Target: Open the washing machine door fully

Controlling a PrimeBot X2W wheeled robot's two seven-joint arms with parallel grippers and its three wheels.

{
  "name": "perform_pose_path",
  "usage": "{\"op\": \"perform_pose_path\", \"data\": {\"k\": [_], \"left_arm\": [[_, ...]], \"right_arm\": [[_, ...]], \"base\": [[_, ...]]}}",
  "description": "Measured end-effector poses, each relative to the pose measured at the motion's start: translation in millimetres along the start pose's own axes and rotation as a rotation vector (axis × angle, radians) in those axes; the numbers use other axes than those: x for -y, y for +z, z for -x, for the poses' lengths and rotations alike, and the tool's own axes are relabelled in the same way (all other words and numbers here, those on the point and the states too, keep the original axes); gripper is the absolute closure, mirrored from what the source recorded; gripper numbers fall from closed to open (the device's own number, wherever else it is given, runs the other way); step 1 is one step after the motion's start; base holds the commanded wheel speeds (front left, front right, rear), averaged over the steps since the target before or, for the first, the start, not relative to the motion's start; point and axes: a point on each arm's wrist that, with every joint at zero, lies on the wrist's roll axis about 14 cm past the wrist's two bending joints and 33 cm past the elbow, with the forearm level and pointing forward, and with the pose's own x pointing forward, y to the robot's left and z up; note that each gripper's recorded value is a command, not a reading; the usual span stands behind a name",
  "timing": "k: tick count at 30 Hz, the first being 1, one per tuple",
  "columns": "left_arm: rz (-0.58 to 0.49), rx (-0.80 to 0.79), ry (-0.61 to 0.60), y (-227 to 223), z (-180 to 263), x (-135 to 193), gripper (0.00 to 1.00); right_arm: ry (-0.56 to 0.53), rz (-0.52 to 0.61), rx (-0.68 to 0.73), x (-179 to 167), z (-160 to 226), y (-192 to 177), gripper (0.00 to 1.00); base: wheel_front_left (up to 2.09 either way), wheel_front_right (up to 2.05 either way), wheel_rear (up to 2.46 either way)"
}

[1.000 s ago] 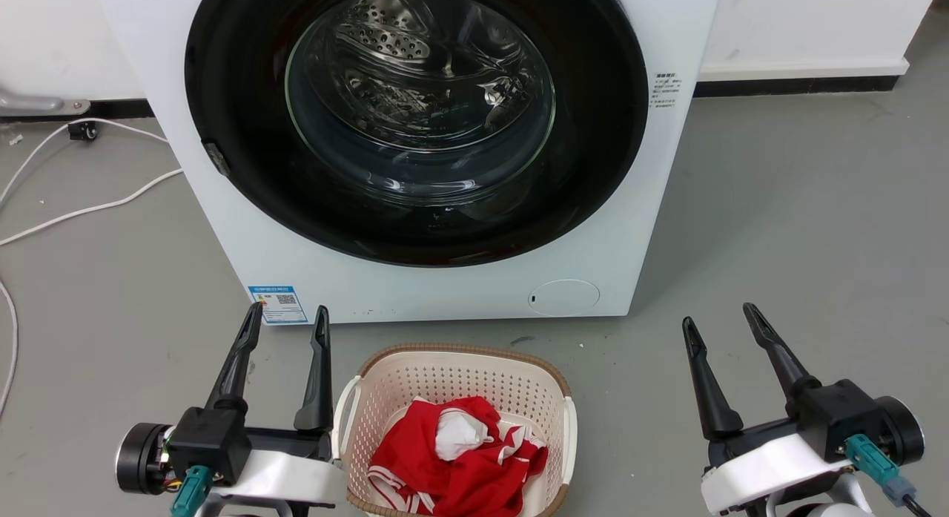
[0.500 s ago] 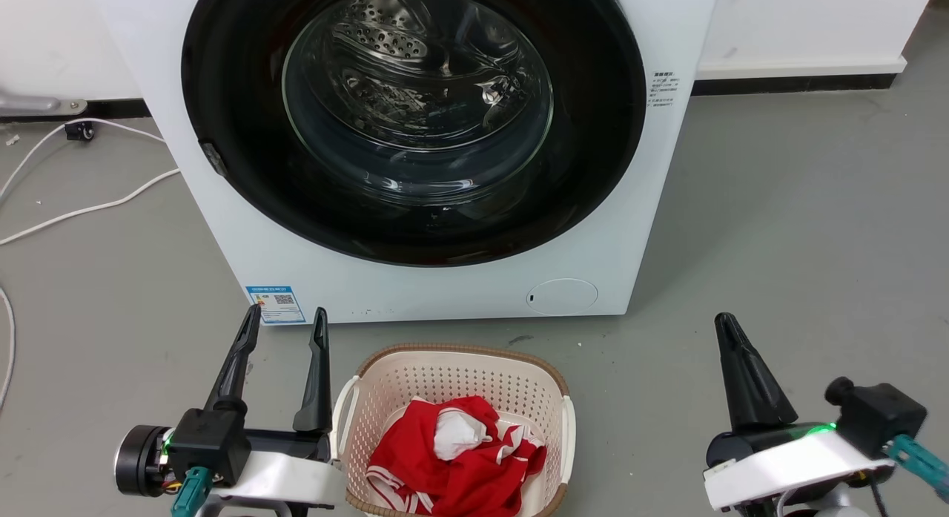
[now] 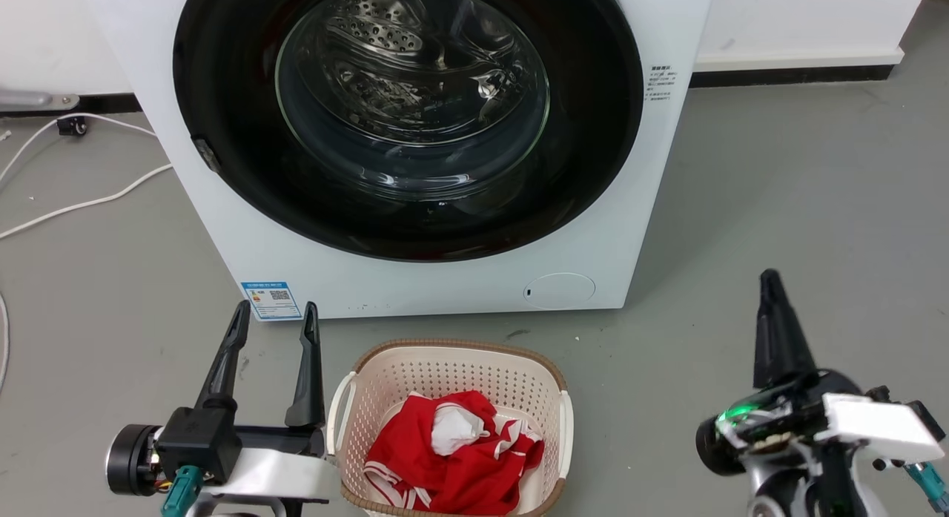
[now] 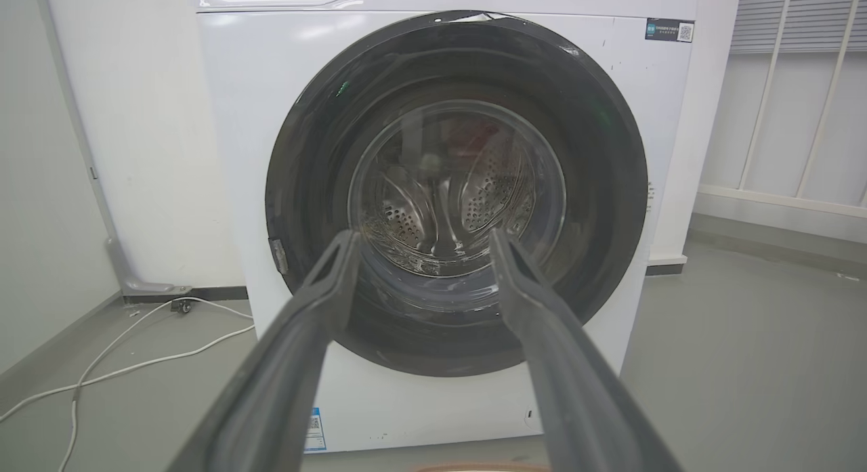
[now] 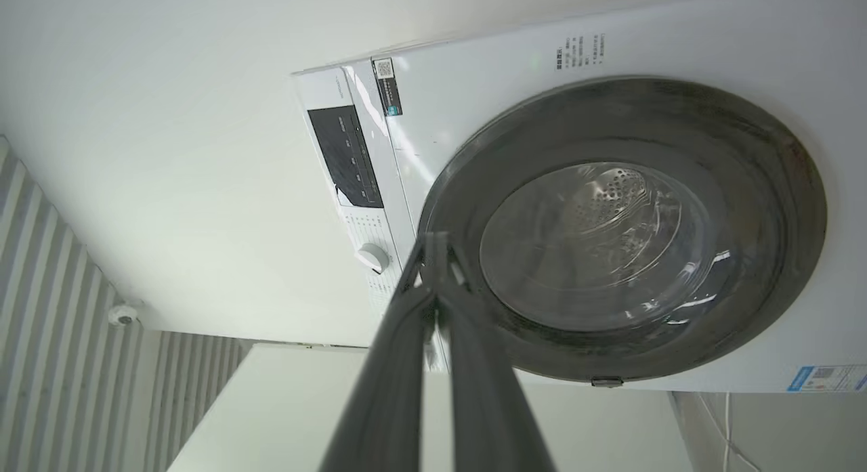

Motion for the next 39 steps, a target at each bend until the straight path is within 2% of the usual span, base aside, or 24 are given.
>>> {"op": "perform_pose_path", "data": {"k": [4, 10, 15, 20, 28, 33, 39], "left_arm": [[0.003, 0.011, 0.006, 2, -5, -1, 0.00], [0.009, 0.018, 0.004, -2, -20, -2, 0.00], [0.014, 0.021, -0.005, -8, -36, -2, 0.00], [0.015, 0.020, -0.004, -17, -50, -6, 0.00], [0.014, 0.008, -0.013, -33, -67, -9, 0.00], [0.016, -0.002, -0.022, -43, -74, -9, 0.00], [0.016, -0.011, -0.027, -55, -83, -11, 0.00]], "right_arm": [[-0.006, -0.218, 0.068, -6, -17, 16, 1.00], [0.001, -0.232, 0.100, -11, -63, 43, 1.00], [-0.021, -0.155, 0.092, -9, -111, 58, 1.00], [-0.055, -0.031, 0.023, -3, -159, 56, 1.00], [-0.115, 0.203, -0.162, 15, -220, 26, 1.00], [-0.177, 0.341, -0.319, 36, -244, -2, 1.00], [-0.225, 0.432, -0.418, 53, -272, -30, 1.00]], "base": [[0.00, 0.00, 0.00], [0.00, 0.00, 0.00], [0.00, 0.00, 0.00], [0.00, 0.00, 0.00], [0.00, 0.00, 0.00], [0.00, 0.00, 0.00], [0.00, 0.00, 0.00]]}}
